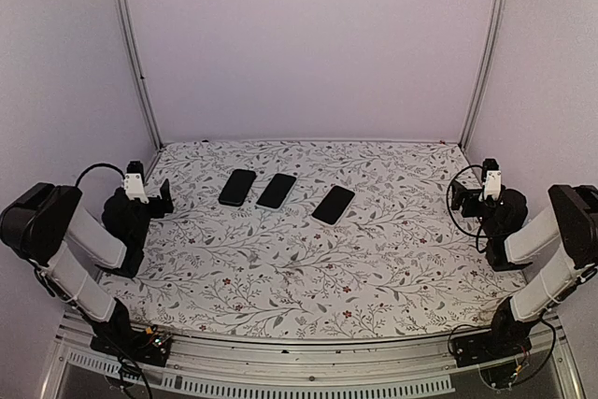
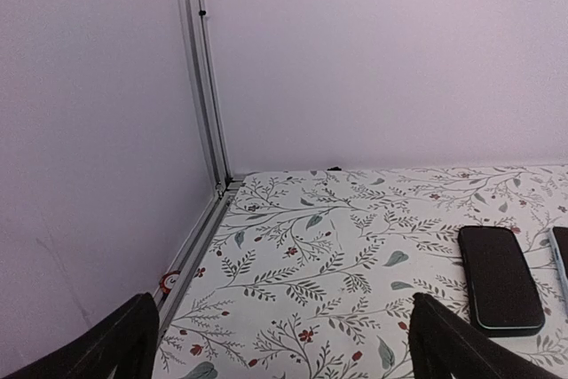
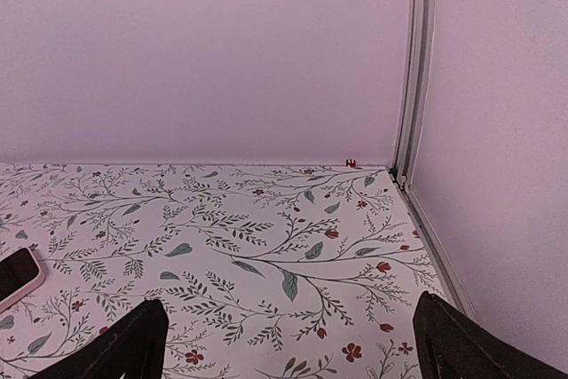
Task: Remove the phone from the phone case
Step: Adjust the phone with the phone case at the center of the board.
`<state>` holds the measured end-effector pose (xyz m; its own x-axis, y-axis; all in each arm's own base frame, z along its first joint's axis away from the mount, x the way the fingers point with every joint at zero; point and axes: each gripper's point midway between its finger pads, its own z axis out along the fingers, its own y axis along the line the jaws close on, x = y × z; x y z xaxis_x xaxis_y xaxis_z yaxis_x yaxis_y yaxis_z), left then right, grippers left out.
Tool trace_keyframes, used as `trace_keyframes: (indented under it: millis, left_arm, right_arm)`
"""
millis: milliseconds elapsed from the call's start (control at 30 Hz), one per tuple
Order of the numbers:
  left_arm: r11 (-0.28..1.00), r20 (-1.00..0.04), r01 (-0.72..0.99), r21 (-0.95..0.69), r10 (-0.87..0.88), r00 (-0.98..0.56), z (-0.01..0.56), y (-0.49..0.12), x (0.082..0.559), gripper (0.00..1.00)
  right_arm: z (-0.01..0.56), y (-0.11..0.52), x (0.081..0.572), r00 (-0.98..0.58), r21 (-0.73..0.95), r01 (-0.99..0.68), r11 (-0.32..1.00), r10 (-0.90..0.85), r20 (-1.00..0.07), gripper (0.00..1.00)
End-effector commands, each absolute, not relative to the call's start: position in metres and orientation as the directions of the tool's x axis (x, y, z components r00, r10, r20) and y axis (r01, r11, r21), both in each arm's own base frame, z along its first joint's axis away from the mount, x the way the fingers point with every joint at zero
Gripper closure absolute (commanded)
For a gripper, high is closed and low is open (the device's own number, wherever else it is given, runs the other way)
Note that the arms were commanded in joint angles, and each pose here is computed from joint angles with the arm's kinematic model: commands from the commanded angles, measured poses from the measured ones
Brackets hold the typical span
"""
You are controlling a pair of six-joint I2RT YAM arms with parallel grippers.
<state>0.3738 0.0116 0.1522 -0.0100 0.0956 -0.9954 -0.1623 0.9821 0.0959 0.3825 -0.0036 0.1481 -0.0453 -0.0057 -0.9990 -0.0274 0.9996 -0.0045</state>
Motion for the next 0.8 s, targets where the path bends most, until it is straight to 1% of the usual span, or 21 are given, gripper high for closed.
trace_keyframes:
  millis: [0,767]
  left_arm:
    - [0.982,-0.996,-0.165,0.091,0.092,-0.004,0.1550,0.0142,0.3781,0.01]
    - [0.983,-0.996,-0.163,0.088,0.089,-0.003,0.1551,0.0146,0.3775,0.01]
  right_arm:
    - [0.1548,0.0014,0.3861,-0.020,-0.006,-0.049,0.999,-0.007,-1.000,0.01]
    - [0.1541,0.0010,0.3863,-0.022,-0.005,-0.052,0.999,-0.006,-1.000,0.01]
